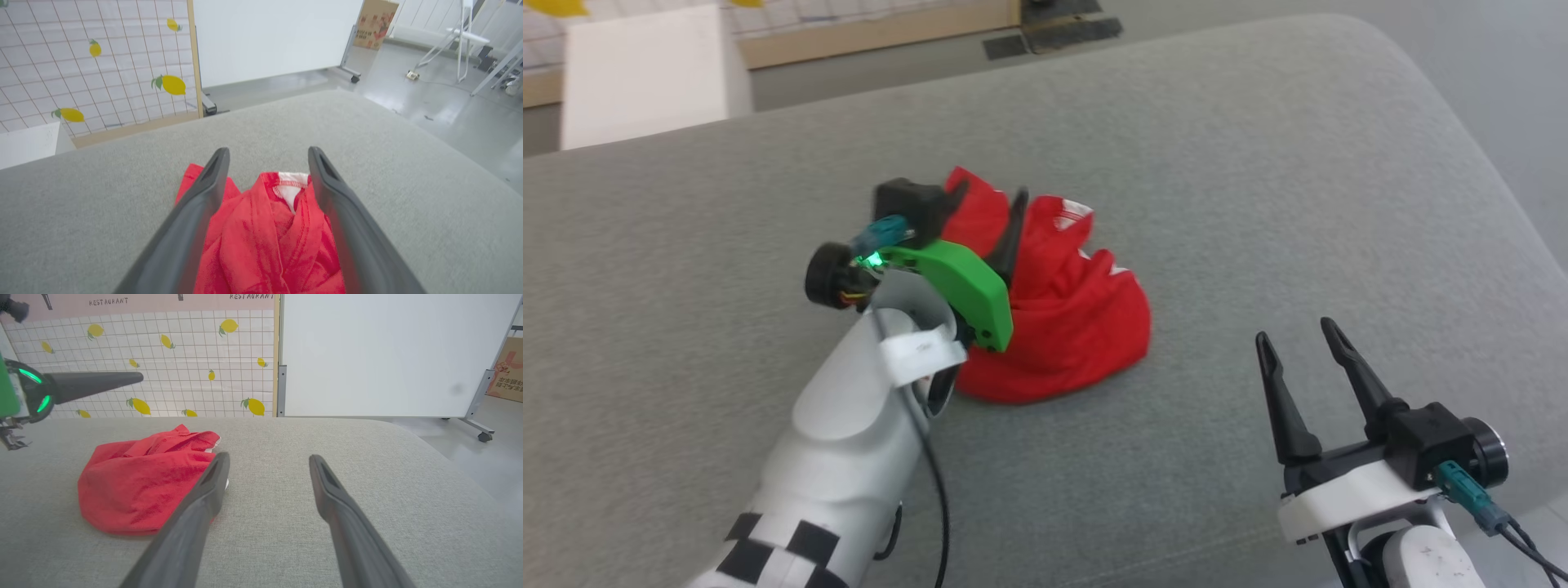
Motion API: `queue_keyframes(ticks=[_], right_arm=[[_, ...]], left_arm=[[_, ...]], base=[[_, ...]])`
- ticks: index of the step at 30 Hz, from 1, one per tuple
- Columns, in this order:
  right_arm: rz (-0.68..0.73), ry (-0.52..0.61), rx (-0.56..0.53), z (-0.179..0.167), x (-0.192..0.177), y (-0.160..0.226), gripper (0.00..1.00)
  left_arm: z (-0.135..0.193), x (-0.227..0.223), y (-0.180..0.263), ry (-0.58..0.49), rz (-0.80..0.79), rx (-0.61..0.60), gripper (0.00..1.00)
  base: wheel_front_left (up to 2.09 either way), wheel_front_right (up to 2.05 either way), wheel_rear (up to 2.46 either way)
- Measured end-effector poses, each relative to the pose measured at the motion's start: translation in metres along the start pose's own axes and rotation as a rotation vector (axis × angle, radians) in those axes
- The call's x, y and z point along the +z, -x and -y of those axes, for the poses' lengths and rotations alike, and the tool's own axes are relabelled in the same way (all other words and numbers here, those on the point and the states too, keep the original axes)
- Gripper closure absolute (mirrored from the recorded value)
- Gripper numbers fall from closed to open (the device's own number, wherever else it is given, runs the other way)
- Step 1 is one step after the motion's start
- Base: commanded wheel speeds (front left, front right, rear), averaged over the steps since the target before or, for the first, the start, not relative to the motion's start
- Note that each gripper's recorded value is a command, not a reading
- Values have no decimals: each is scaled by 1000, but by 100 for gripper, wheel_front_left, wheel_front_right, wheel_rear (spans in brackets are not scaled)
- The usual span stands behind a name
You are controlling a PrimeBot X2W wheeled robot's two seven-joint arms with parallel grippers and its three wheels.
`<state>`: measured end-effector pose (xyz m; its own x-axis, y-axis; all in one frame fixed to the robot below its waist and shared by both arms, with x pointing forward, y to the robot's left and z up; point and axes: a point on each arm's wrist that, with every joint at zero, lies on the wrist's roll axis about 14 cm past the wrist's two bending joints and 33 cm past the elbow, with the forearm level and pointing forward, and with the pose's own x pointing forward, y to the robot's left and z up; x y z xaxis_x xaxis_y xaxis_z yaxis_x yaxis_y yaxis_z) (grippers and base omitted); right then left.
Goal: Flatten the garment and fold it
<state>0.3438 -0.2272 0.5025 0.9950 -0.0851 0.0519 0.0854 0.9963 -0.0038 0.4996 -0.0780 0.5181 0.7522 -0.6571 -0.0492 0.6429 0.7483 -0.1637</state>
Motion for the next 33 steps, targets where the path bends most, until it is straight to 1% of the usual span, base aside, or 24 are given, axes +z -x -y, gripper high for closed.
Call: queue_keyframes(ticks=[2,6,9,16,19,25,33], right_arm=[[13,-1,13,-4,3,-3,0],[40,1,37,-10,10,-9,0],[58,-2,53,-15,16,-13,0],[98,-11,100,-30,28,-23,0],[104,-15,123,-38,30,-25,0],[106,-21,145,-46,31,-26,0],[84,-21,161,-51,26,-29,0]], left_arm=[[-11,26,11,11,126,33,0],[-44,45,45,10,222,139,0],[-62,59,82,-3,298,214,0],[-96,36,167,14,306,407,0],[-105,33,193,-4,311,471,0],[-110,28,222,1,322,542,0],[-110,23,226,-6,316,556,0]], base=[[0,0,0],[0,0,0],[0,0,0],[0,0,0],[0,0,0],[0,0,0],[0,0,0]])
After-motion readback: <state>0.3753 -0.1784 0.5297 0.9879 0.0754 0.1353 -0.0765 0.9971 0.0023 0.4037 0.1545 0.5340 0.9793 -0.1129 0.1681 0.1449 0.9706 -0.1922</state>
